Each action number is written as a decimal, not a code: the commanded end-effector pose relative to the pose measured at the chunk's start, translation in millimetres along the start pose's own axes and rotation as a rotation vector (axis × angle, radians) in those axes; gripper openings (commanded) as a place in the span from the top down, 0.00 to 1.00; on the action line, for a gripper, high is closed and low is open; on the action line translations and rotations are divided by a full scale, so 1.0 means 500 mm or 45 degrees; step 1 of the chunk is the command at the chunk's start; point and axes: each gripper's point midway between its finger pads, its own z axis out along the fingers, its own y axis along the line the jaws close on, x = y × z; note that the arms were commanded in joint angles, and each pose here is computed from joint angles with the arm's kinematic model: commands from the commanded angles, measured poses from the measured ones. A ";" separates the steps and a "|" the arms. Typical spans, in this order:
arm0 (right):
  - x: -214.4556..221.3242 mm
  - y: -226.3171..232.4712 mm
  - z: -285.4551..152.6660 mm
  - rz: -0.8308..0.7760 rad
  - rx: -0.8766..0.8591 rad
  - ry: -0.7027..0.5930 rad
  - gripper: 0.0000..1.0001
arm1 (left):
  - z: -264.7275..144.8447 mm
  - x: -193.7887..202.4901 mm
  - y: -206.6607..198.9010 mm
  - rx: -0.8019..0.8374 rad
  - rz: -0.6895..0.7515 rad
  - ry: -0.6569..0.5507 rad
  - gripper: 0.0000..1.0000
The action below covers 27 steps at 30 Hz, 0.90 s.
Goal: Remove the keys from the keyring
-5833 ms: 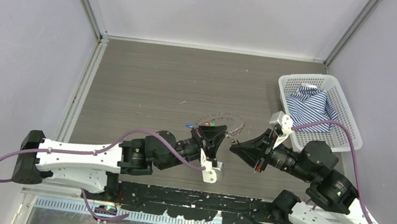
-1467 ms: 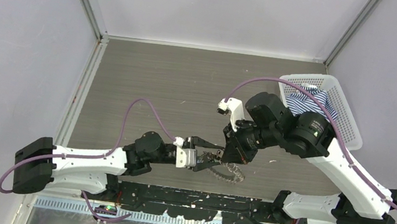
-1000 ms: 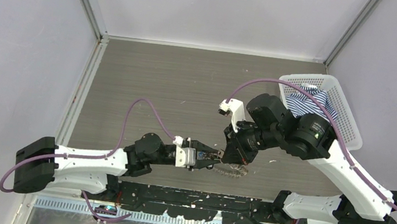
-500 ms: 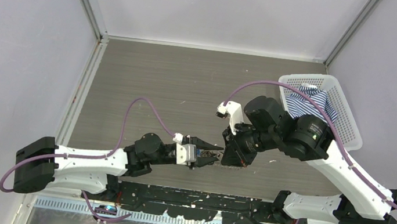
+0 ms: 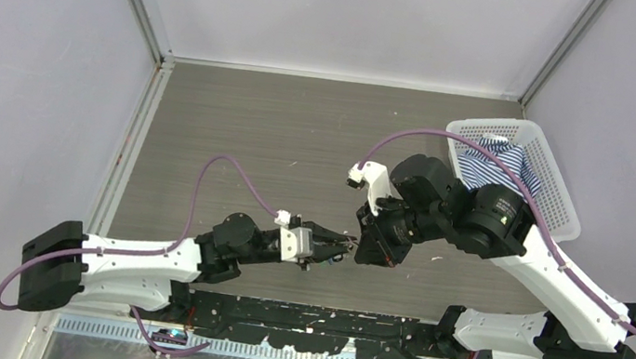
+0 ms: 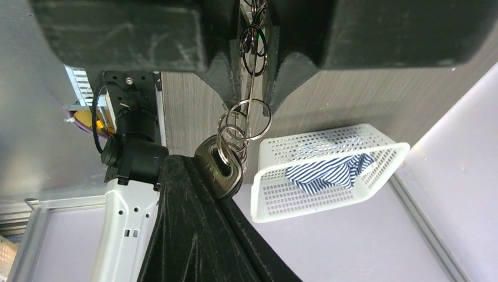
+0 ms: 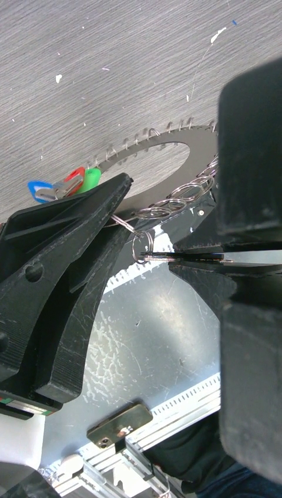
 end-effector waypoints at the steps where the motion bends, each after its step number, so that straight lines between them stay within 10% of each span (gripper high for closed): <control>1: -0.015 0.006 -0.024 -0.003 0.012 -0.069 0.99 | -0.003 -0.070 0.031 -0.080 0.017 -0.114 1.00; 27: 0.021 0.000 -0.017 0.059 0.032 -0.013 0.99 | -0.029 -0.120 0.078 -0.262 -0.053 -0.199 1.00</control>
